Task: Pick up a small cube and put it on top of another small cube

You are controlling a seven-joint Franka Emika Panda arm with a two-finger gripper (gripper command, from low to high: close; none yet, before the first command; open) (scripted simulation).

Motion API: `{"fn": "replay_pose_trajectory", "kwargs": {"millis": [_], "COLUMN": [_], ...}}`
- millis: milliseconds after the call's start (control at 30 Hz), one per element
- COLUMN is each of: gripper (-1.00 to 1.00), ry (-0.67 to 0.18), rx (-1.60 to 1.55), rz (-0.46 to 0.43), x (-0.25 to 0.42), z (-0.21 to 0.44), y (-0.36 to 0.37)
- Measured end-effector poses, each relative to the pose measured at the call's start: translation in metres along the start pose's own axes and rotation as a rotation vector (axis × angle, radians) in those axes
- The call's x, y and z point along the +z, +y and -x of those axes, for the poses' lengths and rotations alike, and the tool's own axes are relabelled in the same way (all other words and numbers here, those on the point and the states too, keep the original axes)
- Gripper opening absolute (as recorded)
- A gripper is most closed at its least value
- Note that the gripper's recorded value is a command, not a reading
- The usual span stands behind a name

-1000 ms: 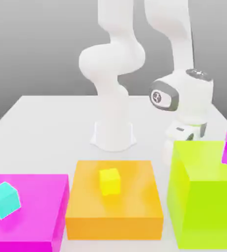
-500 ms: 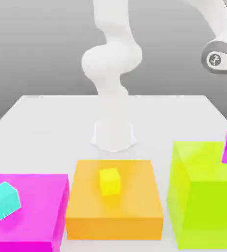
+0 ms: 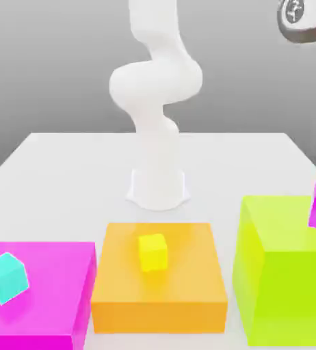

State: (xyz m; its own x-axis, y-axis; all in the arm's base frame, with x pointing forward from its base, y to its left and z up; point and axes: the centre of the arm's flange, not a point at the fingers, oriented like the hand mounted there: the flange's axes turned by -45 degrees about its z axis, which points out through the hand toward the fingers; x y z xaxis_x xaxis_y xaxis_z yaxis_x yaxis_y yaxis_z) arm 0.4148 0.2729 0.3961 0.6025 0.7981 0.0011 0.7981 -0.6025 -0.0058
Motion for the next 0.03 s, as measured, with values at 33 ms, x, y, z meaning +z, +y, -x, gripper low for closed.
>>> {"fn": "replay_pose_trajectory", "kwargs": {"millis": [33], "gripper": [1.00], "ry": [0.000], "rx": [0.000], "rz": [0.000], "x": [0.0000], "z": [0.0000], "y": [0.0000]}}
